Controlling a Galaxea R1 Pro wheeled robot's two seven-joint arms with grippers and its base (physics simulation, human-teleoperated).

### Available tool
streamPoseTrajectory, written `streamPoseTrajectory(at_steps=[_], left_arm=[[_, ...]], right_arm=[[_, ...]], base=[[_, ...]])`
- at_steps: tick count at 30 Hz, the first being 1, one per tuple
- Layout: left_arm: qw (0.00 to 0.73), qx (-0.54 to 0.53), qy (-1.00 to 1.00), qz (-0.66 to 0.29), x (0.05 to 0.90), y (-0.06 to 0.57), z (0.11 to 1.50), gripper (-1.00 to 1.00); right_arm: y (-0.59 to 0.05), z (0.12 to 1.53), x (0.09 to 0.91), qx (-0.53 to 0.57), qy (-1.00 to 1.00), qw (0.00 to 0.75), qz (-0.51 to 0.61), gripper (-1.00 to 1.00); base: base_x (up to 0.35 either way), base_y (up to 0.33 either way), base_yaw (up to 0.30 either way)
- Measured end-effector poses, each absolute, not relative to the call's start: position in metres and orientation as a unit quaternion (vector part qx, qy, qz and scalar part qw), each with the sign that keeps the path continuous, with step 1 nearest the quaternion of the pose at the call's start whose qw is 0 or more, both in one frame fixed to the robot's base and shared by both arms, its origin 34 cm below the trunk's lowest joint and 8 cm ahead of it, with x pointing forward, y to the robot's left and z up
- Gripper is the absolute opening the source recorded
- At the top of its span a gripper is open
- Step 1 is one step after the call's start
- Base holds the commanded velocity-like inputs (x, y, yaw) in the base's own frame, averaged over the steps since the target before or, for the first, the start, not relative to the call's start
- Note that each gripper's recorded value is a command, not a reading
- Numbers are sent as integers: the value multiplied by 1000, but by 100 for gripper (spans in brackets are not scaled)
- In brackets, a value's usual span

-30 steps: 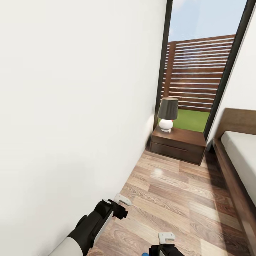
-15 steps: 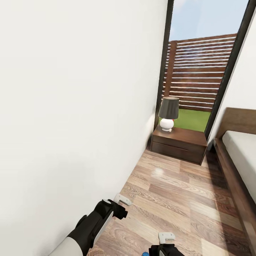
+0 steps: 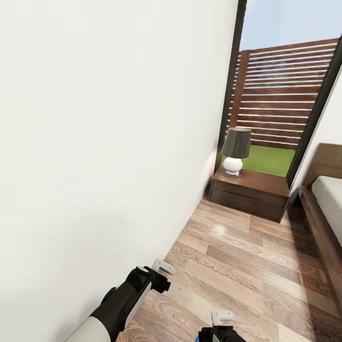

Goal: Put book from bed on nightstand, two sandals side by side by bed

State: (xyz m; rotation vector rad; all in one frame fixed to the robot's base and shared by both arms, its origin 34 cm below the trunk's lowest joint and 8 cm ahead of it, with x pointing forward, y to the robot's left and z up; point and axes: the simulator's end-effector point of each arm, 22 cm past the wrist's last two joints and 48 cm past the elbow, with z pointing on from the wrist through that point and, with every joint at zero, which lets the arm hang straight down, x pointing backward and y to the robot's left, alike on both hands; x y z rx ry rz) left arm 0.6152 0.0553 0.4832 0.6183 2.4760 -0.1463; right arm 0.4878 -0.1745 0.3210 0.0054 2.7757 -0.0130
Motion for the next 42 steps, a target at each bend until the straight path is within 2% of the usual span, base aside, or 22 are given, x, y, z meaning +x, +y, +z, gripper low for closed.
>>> streamPoseTrajectory(at_steps=[42], left_arm=[[289, 232, 927, -55, 610, 55, 459, 100]], right_arm=[[-176, 297, 483, 3, 983, 183, -5, 100]], base=[[0, 0, 5]])
